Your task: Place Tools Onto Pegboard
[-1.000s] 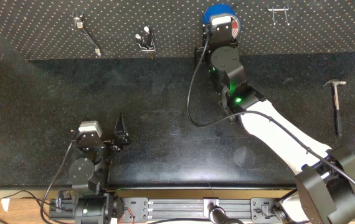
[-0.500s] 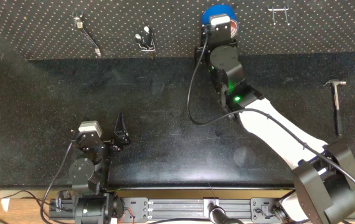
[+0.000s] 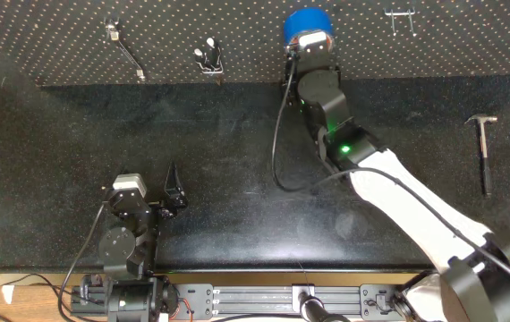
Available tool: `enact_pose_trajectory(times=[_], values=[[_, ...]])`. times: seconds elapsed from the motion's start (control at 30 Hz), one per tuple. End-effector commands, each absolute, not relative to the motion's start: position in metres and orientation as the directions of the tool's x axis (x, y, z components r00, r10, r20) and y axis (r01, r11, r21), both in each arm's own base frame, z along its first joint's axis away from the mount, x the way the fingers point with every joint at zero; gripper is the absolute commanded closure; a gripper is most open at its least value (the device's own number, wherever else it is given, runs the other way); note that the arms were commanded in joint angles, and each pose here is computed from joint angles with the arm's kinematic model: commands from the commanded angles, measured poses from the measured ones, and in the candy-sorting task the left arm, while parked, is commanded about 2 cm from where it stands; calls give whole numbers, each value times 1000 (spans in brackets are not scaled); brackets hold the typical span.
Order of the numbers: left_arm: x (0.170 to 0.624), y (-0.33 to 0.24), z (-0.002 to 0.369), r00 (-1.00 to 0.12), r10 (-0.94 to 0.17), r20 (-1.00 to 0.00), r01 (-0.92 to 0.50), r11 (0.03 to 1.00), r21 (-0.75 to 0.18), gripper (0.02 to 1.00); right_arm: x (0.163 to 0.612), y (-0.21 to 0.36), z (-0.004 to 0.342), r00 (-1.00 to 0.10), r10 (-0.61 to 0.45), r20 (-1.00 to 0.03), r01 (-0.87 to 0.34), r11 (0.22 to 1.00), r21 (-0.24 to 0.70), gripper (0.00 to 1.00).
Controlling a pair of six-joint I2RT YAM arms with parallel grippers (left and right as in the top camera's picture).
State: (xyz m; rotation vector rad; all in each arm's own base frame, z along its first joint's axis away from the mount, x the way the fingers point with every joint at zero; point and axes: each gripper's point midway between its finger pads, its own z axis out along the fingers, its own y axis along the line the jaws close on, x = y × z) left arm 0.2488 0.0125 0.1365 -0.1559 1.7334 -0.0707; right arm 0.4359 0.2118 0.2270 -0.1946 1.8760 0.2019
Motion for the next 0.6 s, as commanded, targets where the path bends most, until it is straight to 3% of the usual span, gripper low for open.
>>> enact_pose_trajectory(times=[0.03,0.13,0.2,0.3,0.4,0.5,0.6], values=[[249,13,134,-164,-153,-975,-72,987,-143,23,412,198,256,-318,-8,-948,-217,974,64,720],[249,13,134,-164,-153,-975,-72,987,-143,23,388,183,255,-389,-46,-920,-211,977,41,717],[249,13,134,-164,-153,-975,-72,987,-143,23,360,165,240,-495,-100,-863,-203,979,3,680],[249,13,134,-164,-153,-975,-72,987,-143,23,316,105,195,-707,-39,-706,6,998,-61,349],[249,13,134,-164,-153,-975,-72,987,-143,23,302,60,176,-789,41,-613,129,987,-99,58],[249,13,134,-164,-153,-975,-72,987,-143,25,305,14,168,-802,204,-562,256,967,-13,36],[249,13,134,-164,-153,-975,-72,987,-143,23,299,-35,162,-812,283,-511,319,948,18,34]])
